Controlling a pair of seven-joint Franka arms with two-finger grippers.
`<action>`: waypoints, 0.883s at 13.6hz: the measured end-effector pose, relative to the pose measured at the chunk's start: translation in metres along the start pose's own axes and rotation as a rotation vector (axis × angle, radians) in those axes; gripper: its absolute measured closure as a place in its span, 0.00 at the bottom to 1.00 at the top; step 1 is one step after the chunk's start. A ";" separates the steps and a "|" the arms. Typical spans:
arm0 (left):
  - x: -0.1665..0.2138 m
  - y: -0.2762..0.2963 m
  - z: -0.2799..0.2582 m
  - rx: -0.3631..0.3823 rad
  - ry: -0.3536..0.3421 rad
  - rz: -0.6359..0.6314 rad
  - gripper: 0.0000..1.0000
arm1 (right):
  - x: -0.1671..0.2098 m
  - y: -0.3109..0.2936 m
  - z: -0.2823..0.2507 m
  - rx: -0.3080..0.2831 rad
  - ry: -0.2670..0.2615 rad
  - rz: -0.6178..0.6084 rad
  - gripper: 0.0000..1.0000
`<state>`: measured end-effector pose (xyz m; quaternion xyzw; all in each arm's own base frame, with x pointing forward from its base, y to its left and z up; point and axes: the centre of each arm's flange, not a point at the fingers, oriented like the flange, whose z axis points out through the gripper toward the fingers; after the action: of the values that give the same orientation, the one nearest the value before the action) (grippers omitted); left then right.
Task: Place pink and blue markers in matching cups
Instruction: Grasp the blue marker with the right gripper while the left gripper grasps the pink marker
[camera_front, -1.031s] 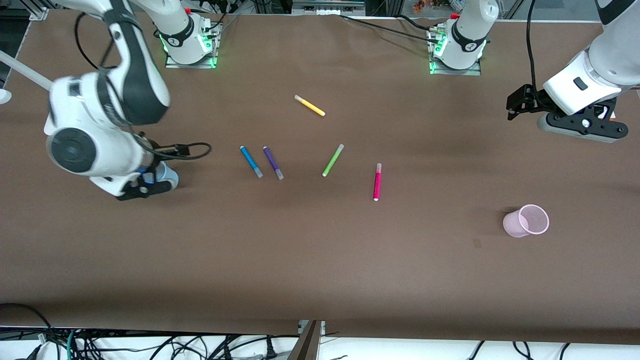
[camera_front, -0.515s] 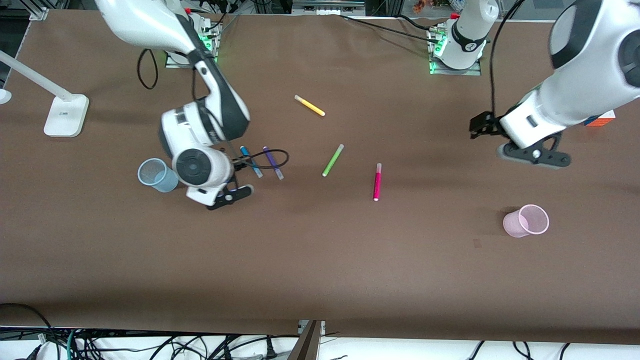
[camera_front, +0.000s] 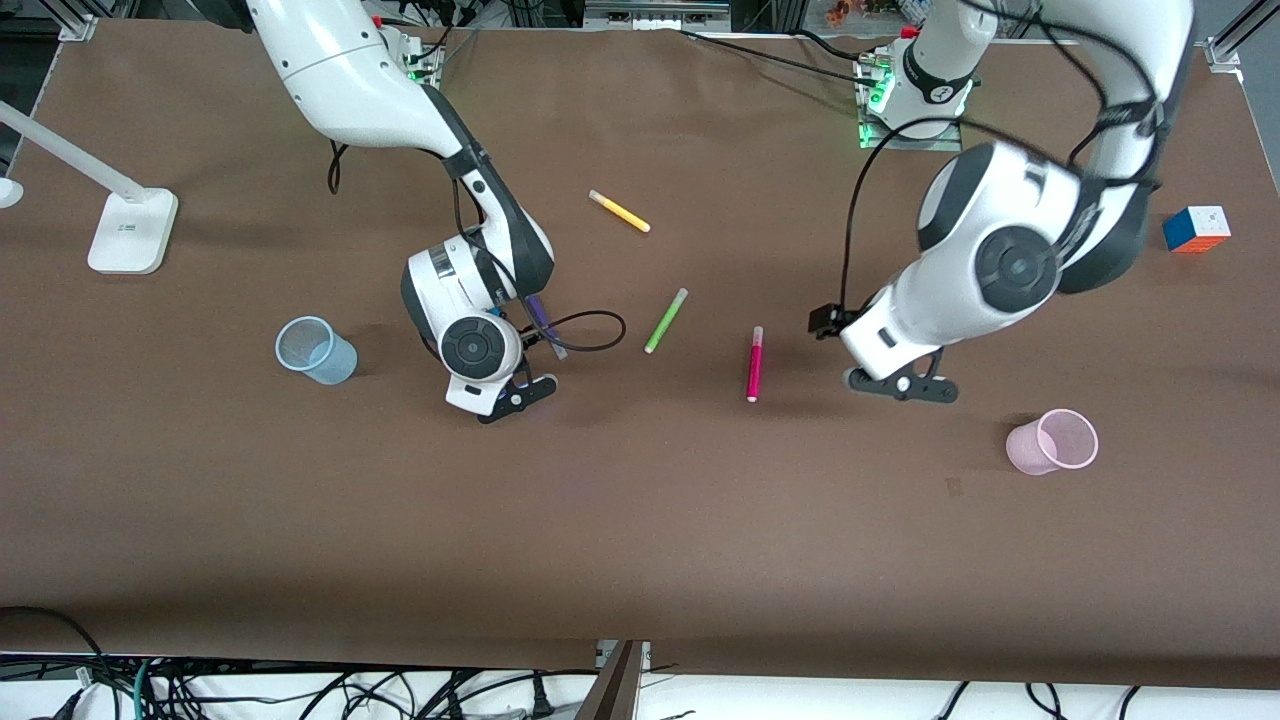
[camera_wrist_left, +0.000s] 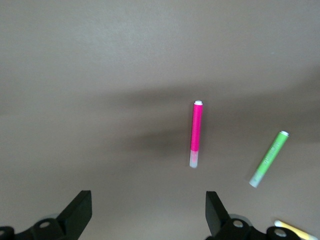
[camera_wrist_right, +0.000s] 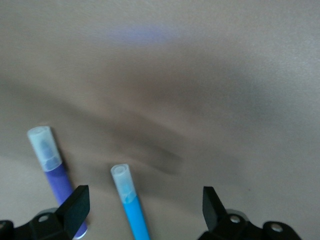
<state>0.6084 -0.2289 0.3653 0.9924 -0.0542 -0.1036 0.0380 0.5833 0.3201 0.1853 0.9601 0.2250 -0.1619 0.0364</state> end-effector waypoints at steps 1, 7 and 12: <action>0.007 0.003 0.019 0.022 -0.002 0.013 0.00 | 0.000 0.001 0.003 -0.001 -0.003 0.001 0.00; 0.027 0.031 0.094 0.025 0.006 0.011 0.00 | -0.001 0.001 0.012 -0.002 -0.014 0.000 0.18; 0.029 0.061 0.126 0.004 0.038 -0.006 0.00 | 0.000 -0.002 0.014 -0.003 -0.014 -0.005 0.59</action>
<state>0.6044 -0.3012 0.2415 0.9945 -0.0507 -0.0845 0.0366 0.5780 0.3194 0.1719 0.9583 0.2274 -0.1684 0.0389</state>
